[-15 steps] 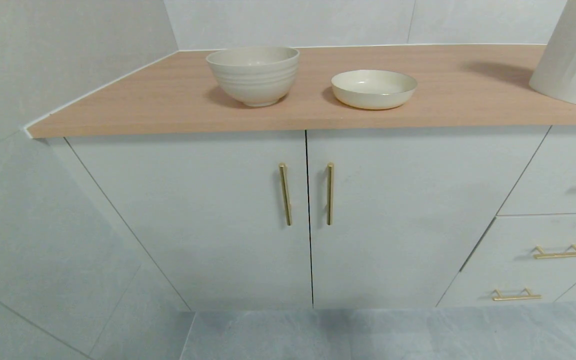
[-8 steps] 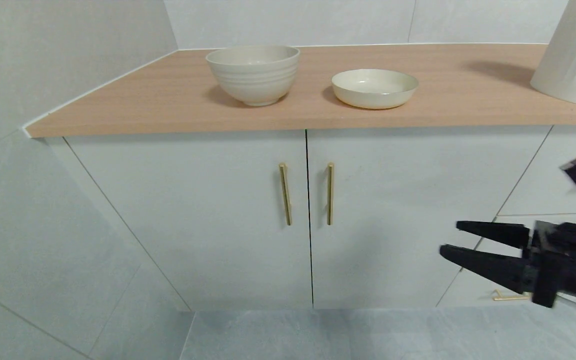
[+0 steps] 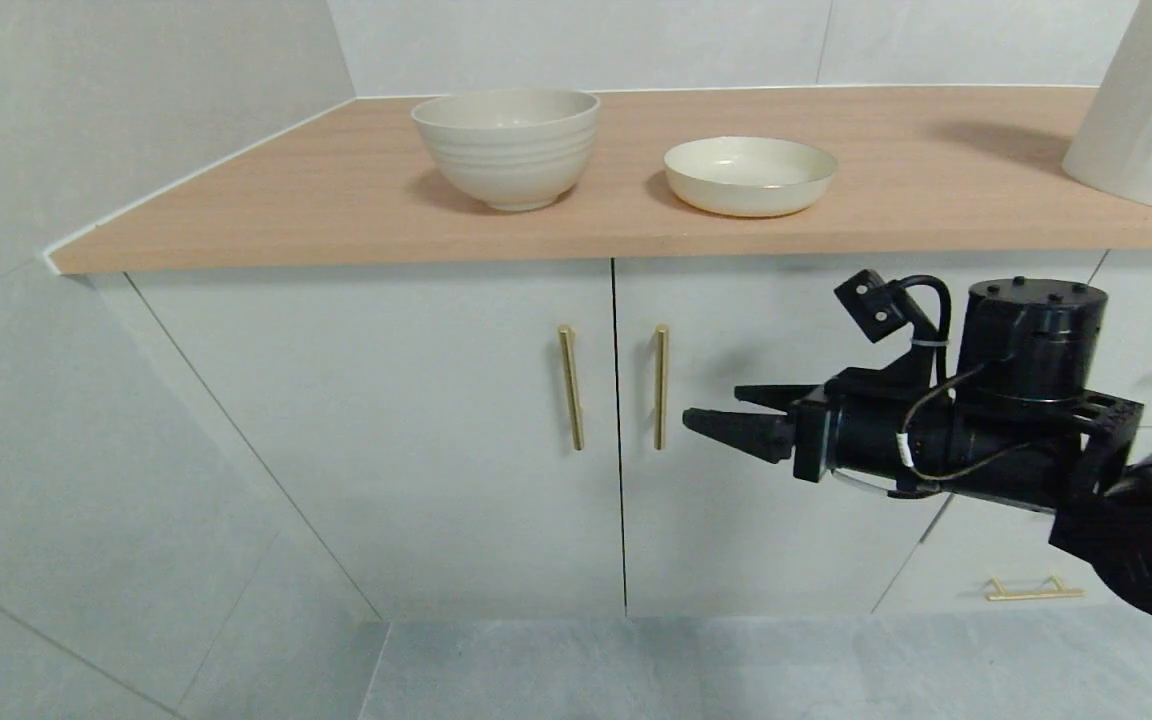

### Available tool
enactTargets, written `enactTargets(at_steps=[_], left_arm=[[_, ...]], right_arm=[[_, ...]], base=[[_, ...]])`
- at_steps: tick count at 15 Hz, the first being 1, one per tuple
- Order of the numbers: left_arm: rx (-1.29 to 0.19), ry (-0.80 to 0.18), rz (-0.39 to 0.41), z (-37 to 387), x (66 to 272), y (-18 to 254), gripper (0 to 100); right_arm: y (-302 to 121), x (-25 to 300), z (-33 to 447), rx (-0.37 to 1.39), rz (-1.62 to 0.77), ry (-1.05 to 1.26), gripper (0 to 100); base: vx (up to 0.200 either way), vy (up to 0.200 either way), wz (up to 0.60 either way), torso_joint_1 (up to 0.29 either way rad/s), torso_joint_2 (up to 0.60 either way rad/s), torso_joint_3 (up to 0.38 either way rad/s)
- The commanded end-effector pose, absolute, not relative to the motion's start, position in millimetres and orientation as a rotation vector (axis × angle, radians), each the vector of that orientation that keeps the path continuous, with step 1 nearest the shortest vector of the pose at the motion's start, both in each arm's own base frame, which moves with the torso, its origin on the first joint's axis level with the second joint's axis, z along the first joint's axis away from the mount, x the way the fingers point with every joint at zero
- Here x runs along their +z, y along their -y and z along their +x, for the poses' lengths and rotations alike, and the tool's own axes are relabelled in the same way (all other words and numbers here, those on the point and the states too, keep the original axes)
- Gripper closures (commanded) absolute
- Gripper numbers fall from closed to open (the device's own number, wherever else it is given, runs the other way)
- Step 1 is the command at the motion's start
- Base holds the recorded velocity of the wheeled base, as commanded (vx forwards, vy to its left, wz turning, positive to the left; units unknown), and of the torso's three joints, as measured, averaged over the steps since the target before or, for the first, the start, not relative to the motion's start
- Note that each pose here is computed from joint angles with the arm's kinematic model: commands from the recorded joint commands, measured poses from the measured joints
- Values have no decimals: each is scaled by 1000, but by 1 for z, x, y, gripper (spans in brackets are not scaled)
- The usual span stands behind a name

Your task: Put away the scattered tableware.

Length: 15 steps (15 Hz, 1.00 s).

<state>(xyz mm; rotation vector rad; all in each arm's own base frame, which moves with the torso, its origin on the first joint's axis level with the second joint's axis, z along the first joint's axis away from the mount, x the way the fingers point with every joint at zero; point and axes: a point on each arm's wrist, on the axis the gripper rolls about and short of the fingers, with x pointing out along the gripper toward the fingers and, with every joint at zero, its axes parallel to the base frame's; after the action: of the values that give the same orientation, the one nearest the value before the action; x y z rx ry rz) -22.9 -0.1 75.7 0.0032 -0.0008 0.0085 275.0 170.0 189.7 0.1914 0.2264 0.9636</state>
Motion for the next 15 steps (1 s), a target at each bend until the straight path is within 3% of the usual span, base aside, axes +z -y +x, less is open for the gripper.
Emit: enactTargets(at_steps=[1, 9, 15], left_arm=[[9, 2, 3, -23, 76, 0, 0], [9, 2, 3, -23, 76, 0, 0], [8, 0, 2, -23, 75, 0, 0]], right_arm=[[-184, 173, 299, 958, 192, -259, 0], [-214, 149, 307, 1015, 290, -231, 0], [-216, 156, 311, 984, 312, -189, 0]], base=[[0, 0, 0, 0, 0, 0], [0, 0, 0, 0, 0, 0], [0, 0, 0, 0, 0, 0]])
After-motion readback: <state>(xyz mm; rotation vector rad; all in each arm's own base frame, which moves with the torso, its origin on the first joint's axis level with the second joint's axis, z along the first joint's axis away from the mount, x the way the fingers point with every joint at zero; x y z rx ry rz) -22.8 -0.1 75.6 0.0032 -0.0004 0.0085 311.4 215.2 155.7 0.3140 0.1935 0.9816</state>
